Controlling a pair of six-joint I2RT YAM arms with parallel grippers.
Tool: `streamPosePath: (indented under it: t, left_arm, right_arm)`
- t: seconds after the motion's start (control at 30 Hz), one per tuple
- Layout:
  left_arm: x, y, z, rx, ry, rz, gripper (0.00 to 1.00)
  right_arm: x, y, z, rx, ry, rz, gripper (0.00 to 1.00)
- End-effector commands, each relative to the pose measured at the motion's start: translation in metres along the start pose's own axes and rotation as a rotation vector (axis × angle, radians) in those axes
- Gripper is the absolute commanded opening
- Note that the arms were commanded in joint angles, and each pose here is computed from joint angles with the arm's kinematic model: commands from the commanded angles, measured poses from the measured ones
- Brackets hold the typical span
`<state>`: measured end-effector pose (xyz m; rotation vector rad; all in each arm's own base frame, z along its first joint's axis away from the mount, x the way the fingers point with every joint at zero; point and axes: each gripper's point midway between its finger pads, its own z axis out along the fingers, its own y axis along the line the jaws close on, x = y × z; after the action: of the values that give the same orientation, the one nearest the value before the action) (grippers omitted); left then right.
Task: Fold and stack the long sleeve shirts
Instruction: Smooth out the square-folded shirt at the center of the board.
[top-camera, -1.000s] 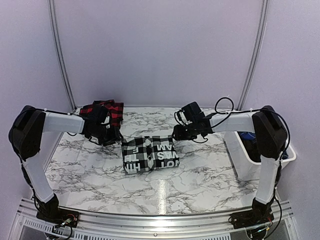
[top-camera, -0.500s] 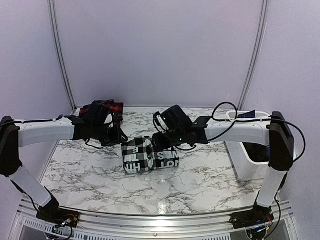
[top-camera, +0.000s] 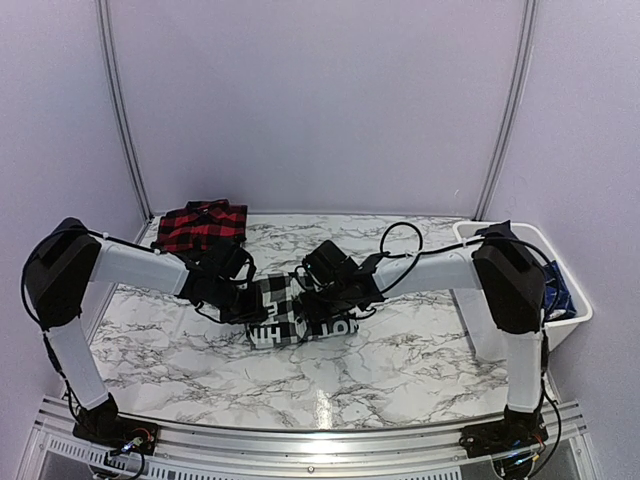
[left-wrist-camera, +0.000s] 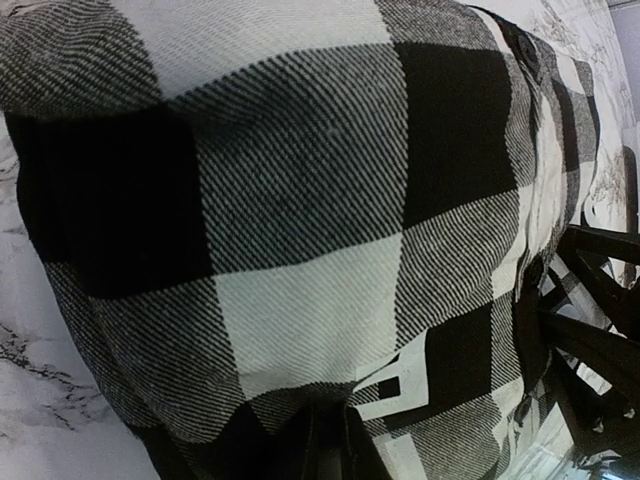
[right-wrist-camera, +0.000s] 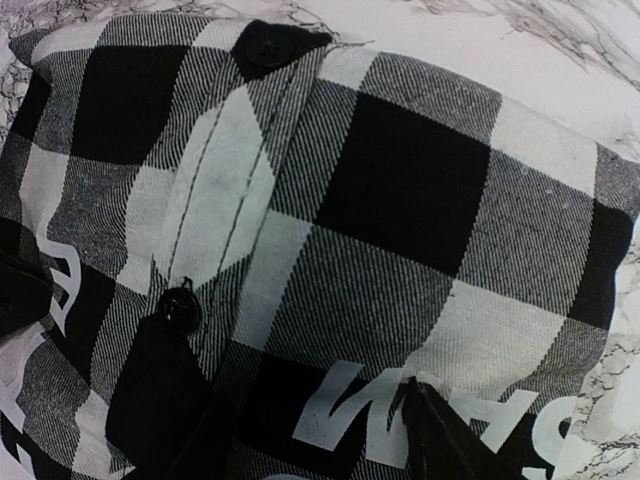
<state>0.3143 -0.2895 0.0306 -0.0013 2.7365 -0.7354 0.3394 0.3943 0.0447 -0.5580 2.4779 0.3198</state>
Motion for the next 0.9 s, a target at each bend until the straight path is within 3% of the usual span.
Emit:
streamPosePath:
  t: [0.0, 0.13, 0.3, 0.43, 0.73, 0.87]
  left_arm:
    - [0.001, 0.009, -0.010, -0.030, -0.026, -0.003, 0.11]
    - [-0.011, -0.007, -0.030, -0.002, -0.068, 0.015, 0.11]
    - [-0.025, -0.029, -0.046, 0.038, -0.099, 0.038, 0.11]
    - [-0.026, -0.033, -0.048, 0.045, -0.101, 0.037, 0.11]
    - [-0.028, -0.040, -0.045, 0.066, -0.091, 0.042, 0.11]
    - [-0.030, -0.041, -0.046, 0.063, -0.097, 0.043, 0.11]
  right_arm:
    - [-0.027, -0.004, -0.034, 0.014, -0.073, 0.026, 0.60]
    - [-0.045, -0.006, -0.069, 0.010, -0.132, 0.041, 0.59]
    - [-0.038, -0.005, -0.097, -0.032, -0.156, 0.069, 0.44]
    - [-0.009, -0.006, -0.088, -0.053, -0.103, 0.083, 0.32]
    - [0.063, -0.017, -0.047, -0.041, 0.040, 0.113, 0.29]
    - [0.066, -0.017, -0.048, -0.031, 0.047, 0.111, 0.29]
